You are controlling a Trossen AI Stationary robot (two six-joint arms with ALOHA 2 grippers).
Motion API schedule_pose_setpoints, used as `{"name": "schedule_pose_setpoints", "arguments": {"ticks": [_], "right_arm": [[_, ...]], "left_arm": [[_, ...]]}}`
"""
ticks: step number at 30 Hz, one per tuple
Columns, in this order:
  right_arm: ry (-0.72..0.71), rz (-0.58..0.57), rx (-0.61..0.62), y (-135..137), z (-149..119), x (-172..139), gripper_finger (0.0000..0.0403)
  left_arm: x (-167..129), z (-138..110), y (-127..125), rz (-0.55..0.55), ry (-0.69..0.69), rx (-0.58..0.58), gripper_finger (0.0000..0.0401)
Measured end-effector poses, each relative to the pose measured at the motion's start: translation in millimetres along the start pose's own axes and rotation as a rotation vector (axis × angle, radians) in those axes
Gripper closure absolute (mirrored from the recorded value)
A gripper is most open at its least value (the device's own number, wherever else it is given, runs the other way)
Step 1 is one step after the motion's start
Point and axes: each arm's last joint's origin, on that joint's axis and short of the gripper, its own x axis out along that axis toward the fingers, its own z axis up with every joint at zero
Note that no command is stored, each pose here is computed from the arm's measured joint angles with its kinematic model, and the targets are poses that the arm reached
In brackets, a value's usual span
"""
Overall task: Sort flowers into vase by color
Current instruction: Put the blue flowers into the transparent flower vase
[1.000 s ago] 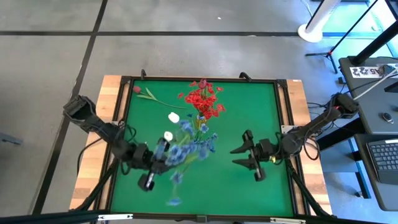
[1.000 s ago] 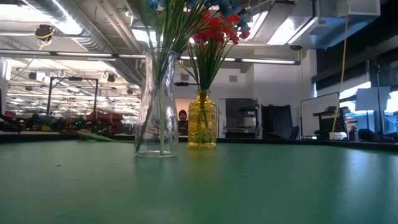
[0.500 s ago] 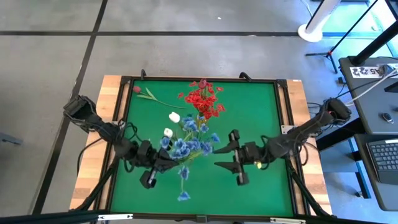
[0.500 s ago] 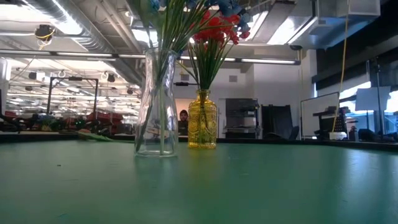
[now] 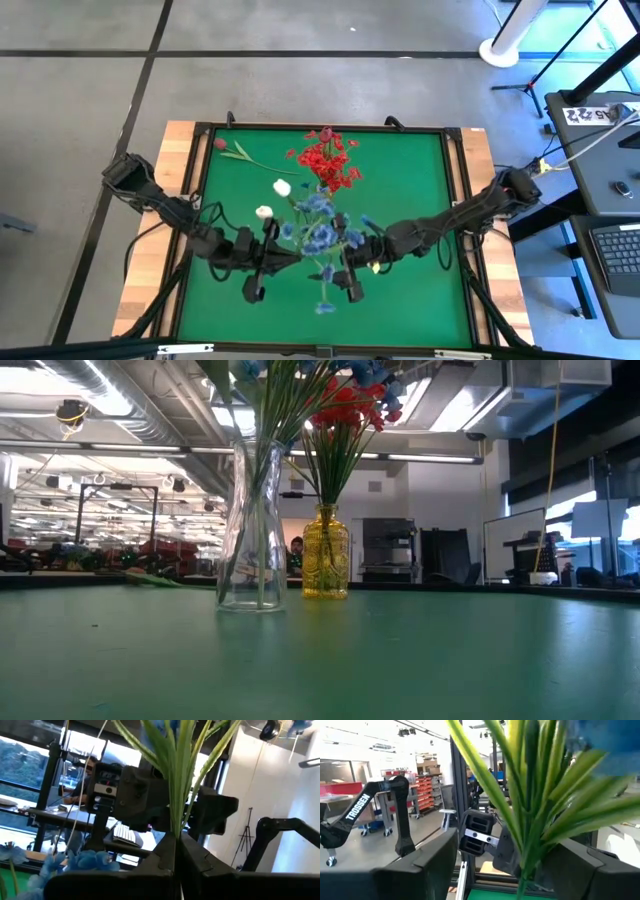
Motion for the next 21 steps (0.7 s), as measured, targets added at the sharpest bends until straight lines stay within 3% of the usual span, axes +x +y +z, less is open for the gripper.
{"name": "schedule_pose_setpoints", "arguments": {"ticks": [4, 8, 16, 21], "right_arm": [[-0.003, 0.005, -0.016, 0.7, 2.0, 3.3, 0.0143], [-0.001, -0.033, -0.021, -0.7, 2.3, 3.6, 0.0176], [0.007, -0.048, -0.049, -1.1, 1.6, 3.6, 0.0294], [0.017, -0.048, -0.052, -1.2, 0.6, 3.5, 0.0382]], "left_arm": [[0.1, -0.7, 0.2, 0.006, 0.006, 0.004, 0.0401], [-0.3, -2.7, 0.0, 0.011, 0.025, 0.005, 0.0401], [-0.4, -5.1, -0.3, -0.002, 0.048, 0.017, 0.0400], [-4.6, -5.8, -7.1, -0.028, 0.055, 0.080, 0.0368]]}}
